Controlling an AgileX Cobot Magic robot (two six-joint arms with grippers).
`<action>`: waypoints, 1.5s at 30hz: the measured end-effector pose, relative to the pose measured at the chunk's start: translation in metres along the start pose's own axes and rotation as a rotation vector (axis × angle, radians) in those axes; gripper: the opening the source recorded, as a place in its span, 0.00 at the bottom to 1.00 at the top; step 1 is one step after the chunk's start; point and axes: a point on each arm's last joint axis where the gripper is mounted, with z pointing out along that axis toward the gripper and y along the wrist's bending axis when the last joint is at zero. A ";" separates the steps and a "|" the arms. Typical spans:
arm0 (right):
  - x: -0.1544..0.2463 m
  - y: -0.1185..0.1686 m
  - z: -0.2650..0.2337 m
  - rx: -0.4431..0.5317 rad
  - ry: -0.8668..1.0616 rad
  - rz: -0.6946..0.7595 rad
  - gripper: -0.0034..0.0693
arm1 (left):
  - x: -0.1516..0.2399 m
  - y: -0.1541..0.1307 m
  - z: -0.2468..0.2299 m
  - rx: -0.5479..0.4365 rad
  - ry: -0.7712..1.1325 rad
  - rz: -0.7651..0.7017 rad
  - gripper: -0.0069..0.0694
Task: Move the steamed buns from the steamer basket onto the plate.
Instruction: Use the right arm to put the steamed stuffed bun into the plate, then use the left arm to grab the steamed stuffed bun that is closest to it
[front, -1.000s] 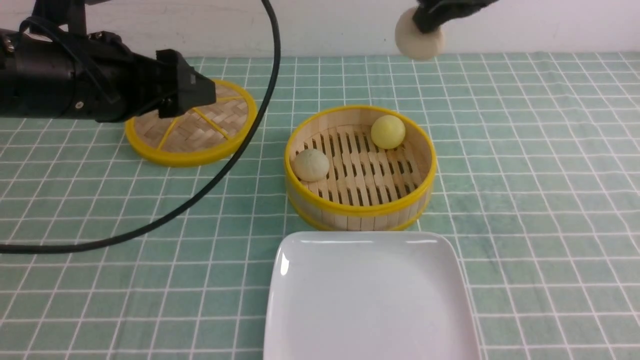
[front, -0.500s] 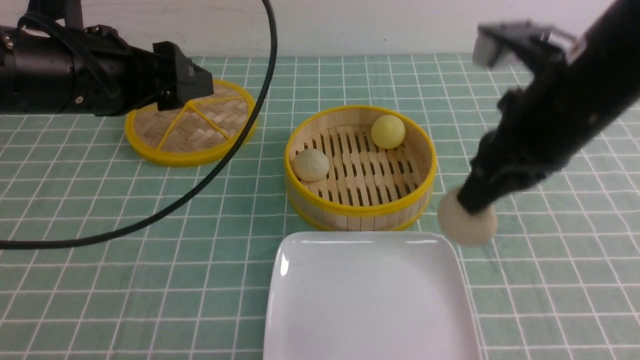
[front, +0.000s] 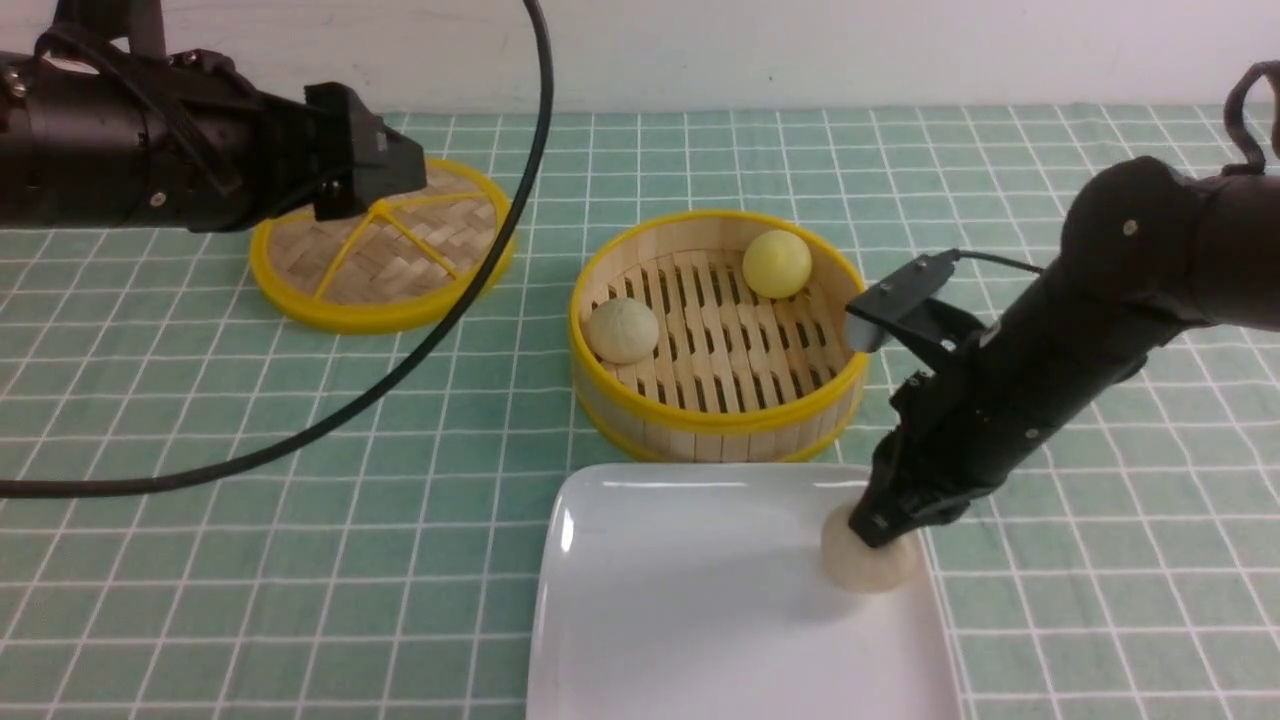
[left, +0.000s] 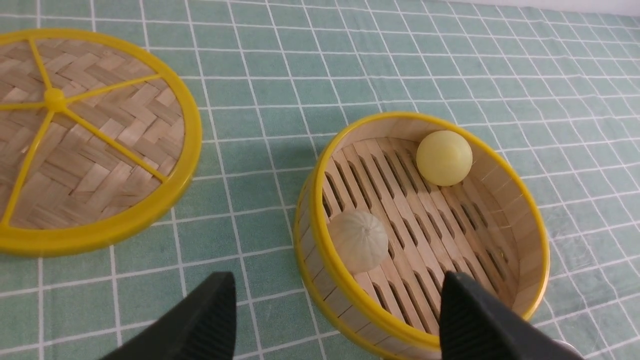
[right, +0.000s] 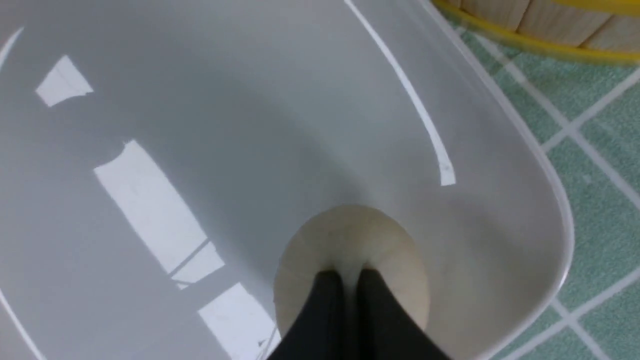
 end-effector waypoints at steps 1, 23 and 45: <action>0.000 0.000 0.001 -0.001 0.002 -0.002 0.08 | 0.000 0.000 0.000 0.000 0.000 0.000 0.80; -0.027 0.030 -0.086 0.077 -0.259 -0.145 0.95 | -0.003 -0.052 0.052 0.206 0.134 0.190 0.74; 0.020 0.091 -0.208 0.263 -0.411 -0.240 0.81 | 0.028 -0.023 0.205 0.260 0.522 0.389 0.73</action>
